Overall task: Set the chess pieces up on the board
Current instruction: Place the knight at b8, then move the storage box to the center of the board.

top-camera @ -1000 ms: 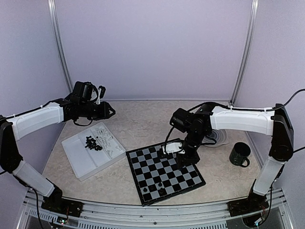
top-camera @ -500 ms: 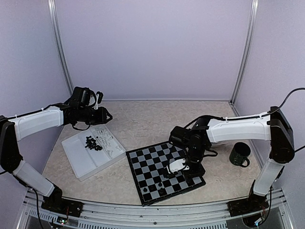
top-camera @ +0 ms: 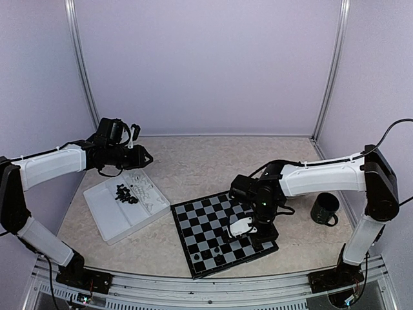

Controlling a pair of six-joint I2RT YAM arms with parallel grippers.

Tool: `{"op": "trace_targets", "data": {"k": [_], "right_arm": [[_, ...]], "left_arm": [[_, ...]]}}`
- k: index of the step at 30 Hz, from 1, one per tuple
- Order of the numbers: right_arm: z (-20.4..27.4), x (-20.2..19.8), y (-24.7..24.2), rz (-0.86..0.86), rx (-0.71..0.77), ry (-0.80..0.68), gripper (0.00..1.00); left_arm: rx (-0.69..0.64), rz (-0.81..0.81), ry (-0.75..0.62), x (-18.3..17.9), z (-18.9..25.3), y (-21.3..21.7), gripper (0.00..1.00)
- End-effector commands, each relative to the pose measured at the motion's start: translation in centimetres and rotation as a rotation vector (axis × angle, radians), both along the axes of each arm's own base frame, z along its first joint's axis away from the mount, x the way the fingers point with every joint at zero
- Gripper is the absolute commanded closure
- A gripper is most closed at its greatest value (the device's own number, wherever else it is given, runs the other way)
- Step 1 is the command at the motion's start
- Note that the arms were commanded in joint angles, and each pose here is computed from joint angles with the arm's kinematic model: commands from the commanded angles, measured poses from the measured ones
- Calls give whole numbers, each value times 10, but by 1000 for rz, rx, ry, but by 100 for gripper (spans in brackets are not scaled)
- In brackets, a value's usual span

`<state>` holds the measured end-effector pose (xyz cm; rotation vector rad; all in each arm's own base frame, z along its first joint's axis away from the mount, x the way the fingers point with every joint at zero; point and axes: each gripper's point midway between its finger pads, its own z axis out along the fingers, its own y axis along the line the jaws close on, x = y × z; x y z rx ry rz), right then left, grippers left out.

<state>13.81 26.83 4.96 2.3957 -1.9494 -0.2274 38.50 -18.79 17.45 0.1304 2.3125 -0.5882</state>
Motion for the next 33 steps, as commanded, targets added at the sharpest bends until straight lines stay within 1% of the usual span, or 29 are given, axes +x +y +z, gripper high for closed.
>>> {"op": "trace_targets", "data": {"k": [1,4,6,14,17,20,22,24,28,29,30,32,33], "right_arm": [[-3,-3,2,1,3,-10,100],[-4,-3,2,-3,3,-8,100],[-4,-4,1,-2,1,-6,98],[0,-4,6,-9,24,-11,77],[14,-5,18,-12,76,14,72],[43,0,36,-20,183,37,67],[68,11,47,-43,276,45,65],[92,33,56,-91,389,40,65],[143,101,62,-321,651,57,64],[161,118,65,-400,720,77,64],[185,129,70,-440,806,117,64],[236,152,77,-486,950,166,63],[255,160,81,-495,998,202,60]], "left_arm": [[-16,-12,-24,0,6,0,65],[-17,-15,-20,-1,5,-1,65],[-19,-18,-17,-1,4,-2,65],[-22,-22,-13,-2,3,-3,65],[-24,-26,-10,-3,3,-4,65],[-31,-22,-5,-6,6,-5,65],[-39,-17,4,-12,8,-5,65],[-38,-17,14,-19,8,-6,65],[-36,-51,28,-38,11,-23,65],[-30,-61,29,-41,12,-28,65],[-21,-65,30,-44,12,-31,65],[2,-66,38,-46,10,-37,65],[6,-66,39,-46,9,-39,65]]}}
